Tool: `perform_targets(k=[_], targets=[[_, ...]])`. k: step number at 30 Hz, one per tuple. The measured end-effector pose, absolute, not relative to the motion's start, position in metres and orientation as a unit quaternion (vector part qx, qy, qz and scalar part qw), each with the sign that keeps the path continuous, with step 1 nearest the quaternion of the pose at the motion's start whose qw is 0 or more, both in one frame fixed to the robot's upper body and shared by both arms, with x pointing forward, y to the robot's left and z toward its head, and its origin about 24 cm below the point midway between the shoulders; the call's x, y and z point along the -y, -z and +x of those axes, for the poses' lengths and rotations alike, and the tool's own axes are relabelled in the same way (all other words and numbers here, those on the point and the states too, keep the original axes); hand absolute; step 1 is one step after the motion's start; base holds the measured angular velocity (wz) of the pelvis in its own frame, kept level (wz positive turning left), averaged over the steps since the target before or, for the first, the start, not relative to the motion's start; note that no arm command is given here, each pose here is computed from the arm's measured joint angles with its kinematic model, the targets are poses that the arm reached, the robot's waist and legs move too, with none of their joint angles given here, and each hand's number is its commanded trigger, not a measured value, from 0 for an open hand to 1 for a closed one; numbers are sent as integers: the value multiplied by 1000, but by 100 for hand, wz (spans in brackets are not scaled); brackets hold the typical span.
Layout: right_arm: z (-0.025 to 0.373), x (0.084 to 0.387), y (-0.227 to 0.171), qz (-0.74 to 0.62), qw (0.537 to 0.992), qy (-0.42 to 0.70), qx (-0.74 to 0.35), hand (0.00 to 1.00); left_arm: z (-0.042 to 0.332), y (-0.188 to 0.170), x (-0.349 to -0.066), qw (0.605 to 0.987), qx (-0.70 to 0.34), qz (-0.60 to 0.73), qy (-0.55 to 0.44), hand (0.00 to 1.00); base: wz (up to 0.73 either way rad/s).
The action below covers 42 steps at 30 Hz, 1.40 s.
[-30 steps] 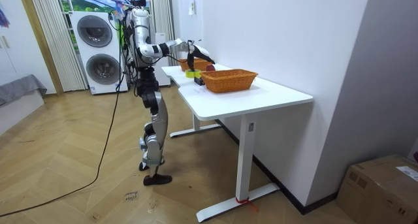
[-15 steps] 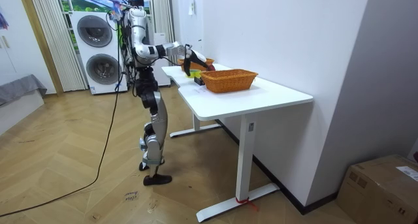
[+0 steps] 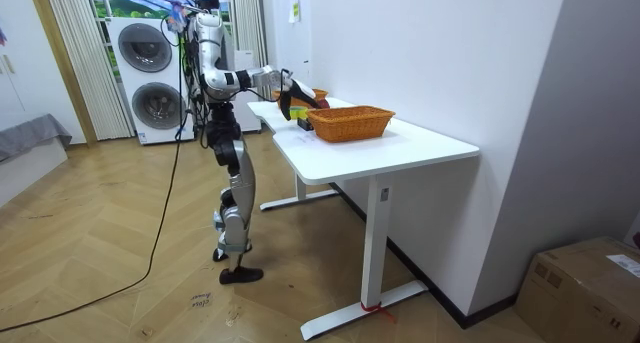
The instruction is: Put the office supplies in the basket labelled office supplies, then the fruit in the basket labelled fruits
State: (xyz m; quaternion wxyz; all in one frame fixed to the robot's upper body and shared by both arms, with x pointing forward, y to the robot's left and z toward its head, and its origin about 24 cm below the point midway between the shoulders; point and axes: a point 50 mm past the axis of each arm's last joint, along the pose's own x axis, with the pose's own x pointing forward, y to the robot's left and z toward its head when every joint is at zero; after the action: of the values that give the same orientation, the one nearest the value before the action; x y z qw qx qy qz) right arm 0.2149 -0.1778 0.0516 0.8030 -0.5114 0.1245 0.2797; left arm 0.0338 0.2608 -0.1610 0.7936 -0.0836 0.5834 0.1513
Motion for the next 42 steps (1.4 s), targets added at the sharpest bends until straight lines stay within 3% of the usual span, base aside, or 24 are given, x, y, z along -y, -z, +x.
perform_targets(k=[42], targets=[[218,185,-36,-537,786,-259,-164,0,37,162,-257,788,-590,-93,-149,0,0]])
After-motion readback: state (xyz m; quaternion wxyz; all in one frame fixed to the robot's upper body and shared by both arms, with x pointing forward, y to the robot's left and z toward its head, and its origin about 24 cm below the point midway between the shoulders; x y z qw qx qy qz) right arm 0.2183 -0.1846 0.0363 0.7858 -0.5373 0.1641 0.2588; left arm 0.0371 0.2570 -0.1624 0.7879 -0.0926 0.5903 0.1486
